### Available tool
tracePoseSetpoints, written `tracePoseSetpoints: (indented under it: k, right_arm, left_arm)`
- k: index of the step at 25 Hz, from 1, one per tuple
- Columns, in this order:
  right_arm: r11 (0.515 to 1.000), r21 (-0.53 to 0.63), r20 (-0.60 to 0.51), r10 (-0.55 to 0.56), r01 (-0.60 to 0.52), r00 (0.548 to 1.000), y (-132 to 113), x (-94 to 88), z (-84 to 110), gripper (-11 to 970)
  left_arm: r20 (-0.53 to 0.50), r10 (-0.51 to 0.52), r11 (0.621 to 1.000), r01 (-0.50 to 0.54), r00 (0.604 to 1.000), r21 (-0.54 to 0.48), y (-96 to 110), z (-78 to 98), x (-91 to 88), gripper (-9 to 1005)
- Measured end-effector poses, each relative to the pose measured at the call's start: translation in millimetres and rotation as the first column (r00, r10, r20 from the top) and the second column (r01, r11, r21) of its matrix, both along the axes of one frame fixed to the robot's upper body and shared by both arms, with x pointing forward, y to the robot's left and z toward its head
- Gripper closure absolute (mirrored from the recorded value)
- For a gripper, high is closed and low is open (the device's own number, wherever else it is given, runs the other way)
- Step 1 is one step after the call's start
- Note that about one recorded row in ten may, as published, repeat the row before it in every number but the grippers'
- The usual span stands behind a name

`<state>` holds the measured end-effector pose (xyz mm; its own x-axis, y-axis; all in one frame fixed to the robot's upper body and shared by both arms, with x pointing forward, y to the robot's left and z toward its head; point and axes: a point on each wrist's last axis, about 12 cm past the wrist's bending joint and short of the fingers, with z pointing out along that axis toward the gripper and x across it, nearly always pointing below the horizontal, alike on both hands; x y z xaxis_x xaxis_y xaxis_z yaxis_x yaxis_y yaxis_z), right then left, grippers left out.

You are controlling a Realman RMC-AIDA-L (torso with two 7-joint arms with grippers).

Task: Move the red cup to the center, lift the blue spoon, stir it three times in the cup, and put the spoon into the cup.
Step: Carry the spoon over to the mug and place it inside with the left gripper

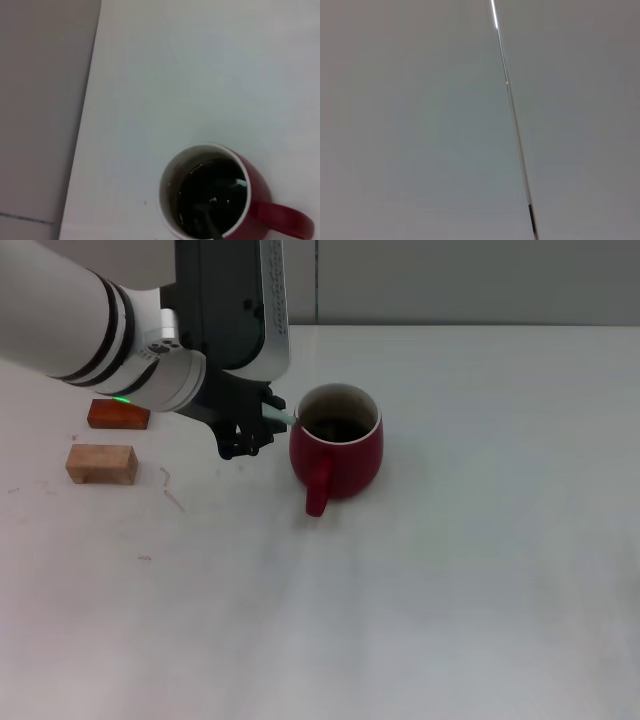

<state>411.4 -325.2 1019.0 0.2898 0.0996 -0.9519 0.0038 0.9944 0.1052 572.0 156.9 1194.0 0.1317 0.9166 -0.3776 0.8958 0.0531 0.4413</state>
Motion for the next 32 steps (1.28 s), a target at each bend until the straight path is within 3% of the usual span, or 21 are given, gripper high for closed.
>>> tracePoseSetpoints:
  k: [7,13,19,24,32]
  right_arm:
    - [1.000,0.000,0.001,0.000,0.000,1.000,0.1,0.0,0.1,291]
    - [1.000,0.000,0.005,0.001,-0.001,1.000,0.2,-0.5,0.4,291]
    - [1.000,0.001,0.005,-0.001,0.001,1.000,0.1,-0.5,0.5,291]
    - [1.000,0.001,0.002,-0.001,0.001,1.000,0.1,0.5,0.2,291]
    - [1.000,0.000,0.000,-0.001,0.001,1.000,-0.1,0.2,0.0,291]
  left_arm:
    - [0.042,-0.013,0.999,0.014,0.999,-0.031,-11.4,6.2,8.6,825]
    - [0.031,-0.077,0.996,0.078,0.997,-0.050,-28.7,5.4,-0.2,825]
    - [0.017,-0.055,0.998,0.056,0.998,-0.018,-13.7,3.4,-9.2,825]
    - [0.027,0.000,1.000,0.000,1.000,0.020,1.0,1.3,-4.5,825]
    - [0.069,-0.006,1.000,0.007,0.998,-0.019,-8.4,8.1,4.1,825]
